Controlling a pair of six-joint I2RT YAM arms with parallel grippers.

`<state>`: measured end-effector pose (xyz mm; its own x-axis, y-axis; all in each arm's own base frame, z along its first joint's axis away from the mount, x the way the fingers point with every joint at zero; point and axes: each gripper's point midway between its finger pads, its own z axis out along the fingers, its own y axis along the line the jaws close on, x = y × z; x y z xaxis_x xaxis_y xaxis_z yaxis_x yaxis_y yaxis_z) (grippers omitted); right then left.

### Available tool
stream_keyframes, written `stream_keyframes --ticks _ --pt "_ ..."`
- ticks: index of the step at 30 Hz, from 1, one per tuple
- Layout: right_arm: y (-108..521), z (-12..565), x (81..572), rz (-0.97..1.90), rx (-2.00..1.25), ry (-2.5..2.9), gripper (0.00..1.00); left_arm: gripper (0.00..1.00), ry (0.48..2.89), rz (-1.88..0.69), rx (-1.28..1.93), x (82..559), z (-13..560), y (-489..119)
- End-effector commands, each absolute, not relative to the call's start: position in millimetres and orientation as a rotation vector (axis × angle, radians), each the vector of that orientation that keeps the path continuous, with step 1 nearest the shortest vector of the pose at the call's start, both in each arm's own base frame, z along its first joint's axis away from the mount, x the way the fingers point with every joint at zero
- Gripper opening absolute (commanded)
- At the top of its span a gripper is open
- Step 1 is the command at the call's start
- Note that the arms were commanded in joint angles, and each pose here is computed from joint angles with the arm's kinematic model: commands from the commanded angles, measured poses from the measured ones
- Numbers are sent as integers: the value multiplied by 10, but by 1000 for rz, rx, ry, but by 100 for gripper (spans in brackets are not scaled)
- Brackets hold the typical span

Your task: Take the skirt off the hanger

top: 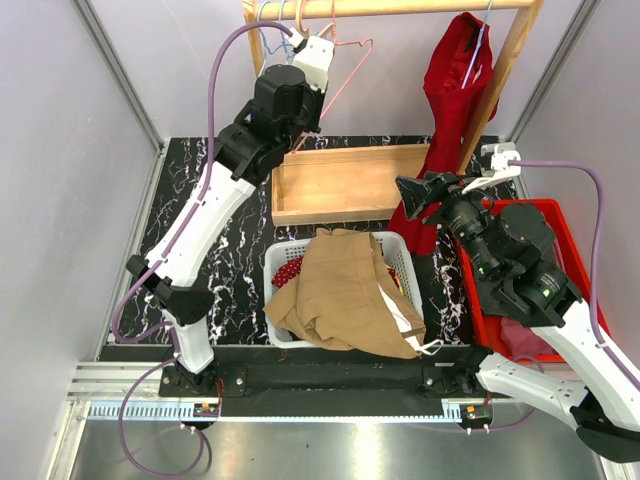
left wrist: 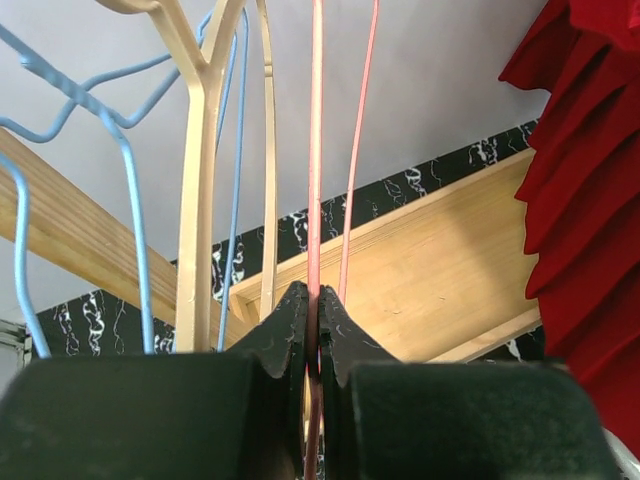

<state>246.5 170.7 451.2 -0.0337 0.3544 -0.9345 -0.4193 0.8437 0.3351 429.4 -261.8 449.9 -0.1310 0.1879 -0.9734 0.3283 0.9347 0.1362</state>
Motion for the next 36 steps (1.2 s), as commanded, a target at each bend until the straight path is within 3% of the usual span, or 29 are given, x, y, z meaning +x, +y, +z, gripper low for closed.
stream_keyframes --ticks 1,6,11,13,14,15,16,23,27,32,36 --pt "1667 4658 2391 657 -44 1439 68 0 1670 -93 358 4397 4583 -2584" --pt "1575 4643 2431 600 -19 1441 68 0 1704 -75 386 4378 4424 -2579" --pt "1538 4474 2656 469 50 1559 59 1 1705 -114 443 4230 4414 -2583" --pt "1475 4318 2828 335 110 1645 60 19 1696 -119 450 4183 4457 -2565" --pt "1429 4319 2862 295 127 1645 64 52 1682 -118 455 4129 4524 -2529" --pt "1365 4413 2890 268 157 1614 65 77 1676 -117 458 4095 4552 -2509" --pt "1238 4496 2906 219 212 1578 65 96 1659 -119 449 4035 4643 -2452" --pt "582 5339 2984 -79 360 1326 75 99 1592 -149 416 3766 4924 -2260" --pt "248 5867 3223 -110 415 1218 77 99 1547 -202 401 3557 5147 -2190" --pt "122 5990 3710 3 448 1277 78 99 1527 -240 433 3354 5254 -2157" --pt "171 5768 4202 104 394 1432 78 99 1527 -245 487 3236 5215 -2129"
